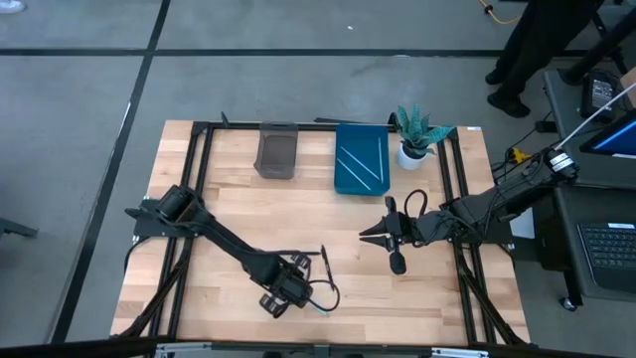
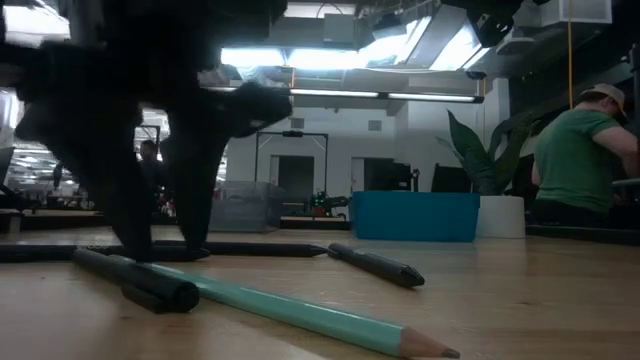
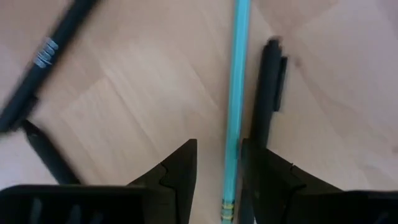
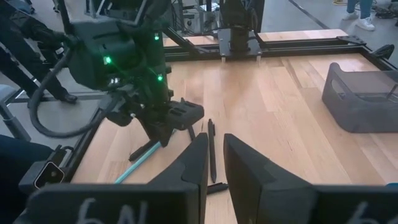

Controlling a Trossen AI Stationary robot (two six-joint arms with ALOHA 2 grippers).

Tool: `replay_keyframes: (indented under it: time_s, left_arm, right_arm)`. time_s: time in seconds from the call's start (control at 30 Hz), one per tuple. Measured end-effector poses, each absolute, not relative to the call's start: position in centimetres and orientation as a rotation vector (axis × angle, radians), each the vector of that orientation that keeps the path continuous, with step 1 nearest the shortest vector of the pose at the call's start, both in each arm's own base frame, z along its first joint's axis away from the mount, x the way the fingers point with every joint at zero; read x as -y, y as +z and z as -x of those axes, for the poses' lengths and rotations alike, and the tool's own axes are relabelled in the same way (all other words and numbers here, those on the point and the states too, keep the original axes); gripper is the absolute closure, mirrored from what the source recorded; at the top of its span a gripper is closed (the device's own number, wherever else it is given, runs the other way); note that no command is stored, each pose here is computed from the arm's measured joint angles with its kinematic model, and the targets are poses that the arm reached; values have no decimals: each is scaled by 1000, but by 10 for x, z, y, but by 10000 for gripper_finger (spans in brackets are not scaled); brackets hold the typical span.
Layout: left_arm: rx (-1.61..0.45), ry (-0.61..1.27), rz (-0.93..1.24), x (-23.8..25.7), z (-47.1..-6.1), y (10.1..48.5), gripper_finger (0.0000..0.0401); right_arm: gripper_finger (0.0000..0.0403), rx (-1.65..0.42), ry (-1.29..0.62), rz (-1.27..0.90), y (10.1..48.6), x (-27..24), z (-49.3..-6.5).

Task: Sort pens & pencils
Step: Put the light blue pencil into the blue bin

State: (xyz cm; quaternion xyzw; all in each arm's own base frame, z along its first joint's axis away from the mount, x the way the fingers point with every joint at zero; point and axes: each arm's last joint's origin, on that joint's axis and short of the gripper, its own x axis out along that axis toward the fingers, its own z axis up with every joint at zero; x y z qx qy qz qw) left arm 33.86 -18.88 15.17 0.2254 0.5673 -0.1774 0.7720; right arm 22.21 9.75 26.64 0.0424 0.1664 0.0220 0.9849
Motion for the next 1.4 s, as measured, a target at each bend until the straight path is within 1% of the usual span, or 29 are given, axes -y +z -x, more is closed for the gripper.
replay_keyframes:
  time_s: [0.23,0.47,0.77,0.97,1.1,1.4]
  left_arm:
    - [-1263,-400,-484,191,-340,141,281]
    - [-1264,-403,-477,190,-340,140,281]
    - [-1285,-466,-398,184,-344,138,281]
    - [-1289,-475,-376,181,-346,138,283]
    - [-1289,-478,-373,181,-346,138,295]
    - [-1286,-486,-367,182,-346,138,335]
  right_arm:
    - [350,-334,44,-86,266,-97,-222]
    - [350,-334,44,-87,267,-97,-222]
    - [350,-334,44,-88,267,-97,-222]
    - [350,-334,44,-87,267,-97,-222]
    - [350,-334,44,-87,266,-97,-222]
    - [350,-334,44,-86,266,-97,-222]
